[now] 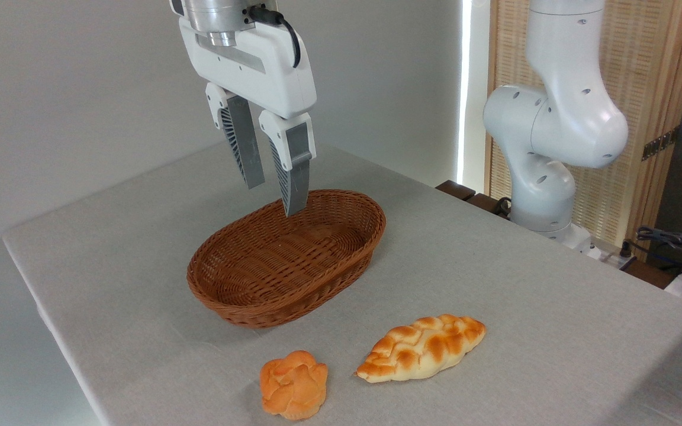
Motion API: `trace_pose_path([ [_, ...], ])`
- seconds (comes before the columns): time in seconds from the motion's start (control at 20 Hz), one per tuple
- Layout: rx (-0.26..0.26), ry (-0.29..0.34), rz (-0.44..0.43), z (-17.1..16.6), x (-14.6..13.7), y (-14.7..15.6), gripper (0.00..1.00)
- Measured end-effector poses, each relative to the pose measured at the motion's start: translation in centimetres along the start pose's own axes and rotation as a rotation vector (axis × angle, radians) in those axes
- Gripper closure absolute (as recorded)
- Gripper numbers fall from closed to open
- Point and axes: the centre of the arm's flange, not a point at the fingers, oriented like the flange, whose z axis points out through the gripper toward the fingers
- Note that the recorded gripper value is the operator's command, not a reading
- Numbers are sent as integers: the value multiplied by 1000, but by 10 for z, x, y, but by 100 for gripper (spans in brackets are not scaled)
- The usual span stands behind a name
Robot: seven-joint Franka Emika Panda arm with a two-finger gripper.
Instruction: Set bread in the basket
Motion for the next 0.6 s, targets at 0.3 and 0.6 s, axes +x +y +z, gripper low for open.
trace_pose_path([
  [0.3,2,2,-7,-1,-3,-3,0],
  [0.6,2,2,-7,-1,-3,-3,0],
])
